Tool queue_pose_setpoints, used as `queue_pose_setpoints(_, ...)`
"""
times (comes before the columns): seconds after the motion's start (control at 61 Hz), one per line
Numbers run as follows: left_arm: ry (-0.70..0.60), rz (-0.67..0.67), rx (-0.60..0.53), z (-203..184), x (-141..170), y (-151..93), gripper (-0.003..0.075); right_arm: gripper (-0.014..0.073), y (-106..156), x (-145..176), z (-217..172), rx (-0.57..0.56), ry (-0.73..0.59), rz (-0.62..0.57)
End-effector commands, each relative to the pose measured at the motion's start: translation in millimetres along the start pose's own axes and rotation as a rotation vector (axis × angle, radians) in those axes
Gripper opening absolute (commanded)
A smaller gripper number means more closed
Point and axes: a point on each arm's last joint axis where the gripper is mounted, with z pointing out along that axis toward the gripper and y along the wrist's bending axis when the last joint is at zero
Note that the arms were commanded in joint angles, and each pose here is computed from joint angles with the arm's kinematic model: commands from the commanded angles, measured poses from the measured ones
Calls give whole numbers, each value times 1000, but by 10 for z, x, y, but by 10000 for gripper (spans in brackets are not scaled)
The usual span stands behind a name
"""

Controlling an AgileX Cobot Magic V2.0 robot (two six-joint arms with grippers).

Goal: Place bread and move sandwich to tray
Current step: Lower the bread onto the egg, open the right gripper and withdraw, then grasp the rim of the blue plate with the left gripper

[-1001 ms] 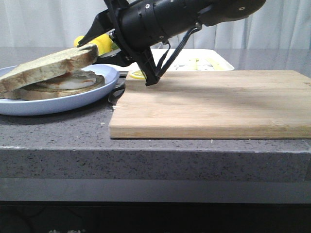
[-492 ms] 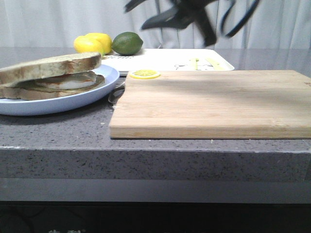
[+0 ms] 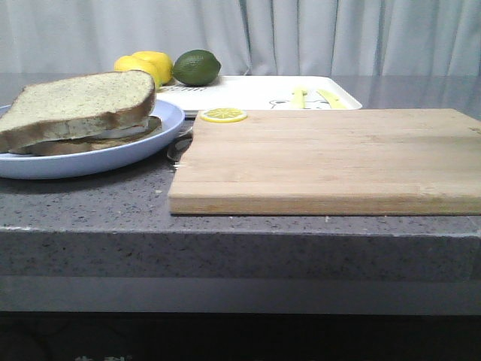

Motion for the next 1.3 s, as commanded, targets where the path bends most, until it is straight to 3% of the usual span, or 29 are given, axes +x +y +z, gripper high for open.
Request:
queue_pose_setpoints(0.0,-103,-8,7,-24,-184,-16,619,-61,24,-80,-243,102,-73,-42)
queue_pose_setpoints(0.263,-103,-8,7,-24,-184,-16,619,-60,-24,211,-591,330,-192,-93)
queue_pose_setpoints(0.476,-105,-8,7,-24,-186,-16,619,-60,-54,868,-746,352,-368,-119)
queue_pose_setpoints(0.705,-93,-10,7,22,-182,-15,619,-60,-115,1558,-786,355,-398,-120)
queue_pose_setpoints(0.886,47,-23,-4,368,-194,-16,619,-60,-113,1634,-810,349,-444,-115)
queue_pose_setpoints(1.28,497,-81,-25,1486,-164,-38,619,-60,-112,1625,-814,349,-455,-117)
